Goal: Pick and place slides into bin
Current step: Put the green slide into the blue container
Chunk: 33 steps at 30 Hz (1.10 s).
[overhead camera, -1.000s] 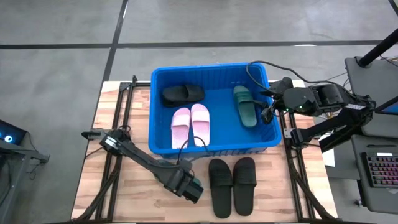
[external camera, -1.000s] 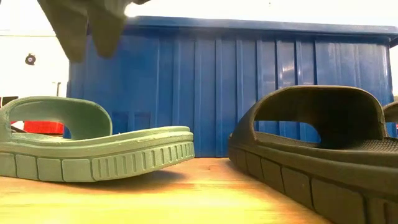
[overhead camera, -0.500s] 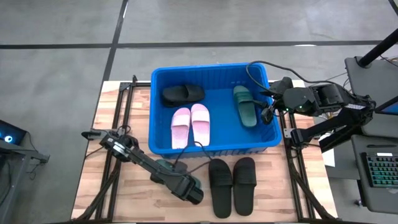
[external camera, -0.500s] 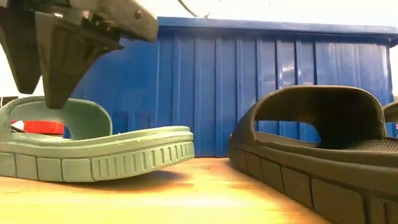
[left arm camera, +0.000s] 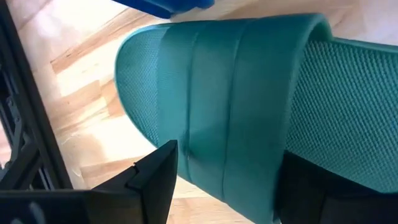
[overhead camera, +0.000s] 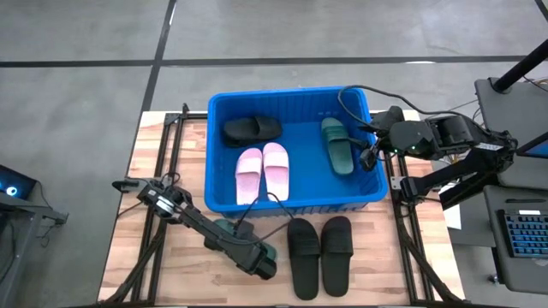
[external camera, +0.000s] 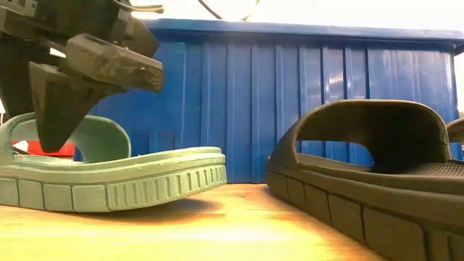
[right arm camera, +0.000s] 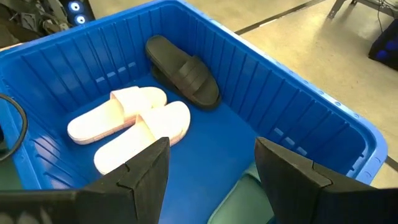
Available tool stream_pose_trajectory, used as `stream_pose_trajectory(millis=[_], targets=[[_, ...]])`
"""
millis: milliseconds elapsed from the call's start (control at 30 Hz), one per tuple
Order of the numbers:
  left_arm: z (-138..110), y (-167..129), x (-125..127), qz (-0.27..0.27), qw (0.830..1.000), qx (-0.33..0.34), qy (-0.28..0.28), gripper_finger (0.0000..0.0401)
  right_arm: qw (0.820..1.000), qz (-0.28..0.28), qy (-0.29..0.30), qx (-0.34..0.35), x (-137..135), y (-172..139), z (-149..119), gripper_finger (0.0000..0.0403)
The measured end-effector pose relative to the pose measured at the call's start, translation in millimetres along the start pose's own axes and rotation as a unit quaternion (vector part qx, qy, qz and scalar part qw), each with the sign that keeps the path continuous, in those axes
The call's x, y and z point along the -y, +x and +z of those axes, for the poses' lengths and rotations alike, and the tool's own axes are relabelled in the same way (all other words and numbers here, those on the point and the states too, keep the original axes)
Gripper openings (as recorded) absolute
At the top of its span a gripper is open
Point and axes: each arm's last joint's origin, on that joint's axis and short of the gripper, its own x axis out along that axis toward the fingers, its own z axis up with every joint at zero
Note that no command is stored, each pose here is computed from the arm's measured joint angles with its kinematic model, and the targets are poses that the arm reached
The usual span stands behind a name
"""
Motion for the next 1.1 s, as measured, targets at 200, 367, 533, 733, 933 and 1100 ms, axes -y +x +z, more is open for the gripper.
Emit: stream_pose_trajectory(millis=[200, 367, 533, 733, 933, 1100], targets=[[0, 1, 0, 0.001, 1.000, 0.001, 0.026, 0.0153, 1.000, 0.000, 0.000, 0.000, 0, 0, 0, 0.0224], [0, -3, -1, -0.005, 0.999, 0.000, 0.049, 0.0071, 1.000, 0.000, 0.000, 0.000, 0, 0, 0, 0.0224], [-1, -16, -3, -0.049, 0.992, 0.001, 0.118, 0.0008, 1.000, 0.000, -0.001, 0.000, 0, 0, 0, 0.0224], [0, -45, -19, -0.120, 0.970, 0.017, 0.213, 0.0002, 1.000, 0.000, -0.004, 0.000, 0, 0, 0, 0.0224], [1, -93, -39, -0.288, 0.900, 0.062, 0.322, 0.0001, 1.000, 0.000, -0.004, 0.000, 0, 0, 0, 0.0224], [7, -139, -58, -0.431, 0.820, 0.167, 0.339, 0.0001, 1.000, -0.001, -0.004, 0.001, 0, 0, 0, 0.0224]])
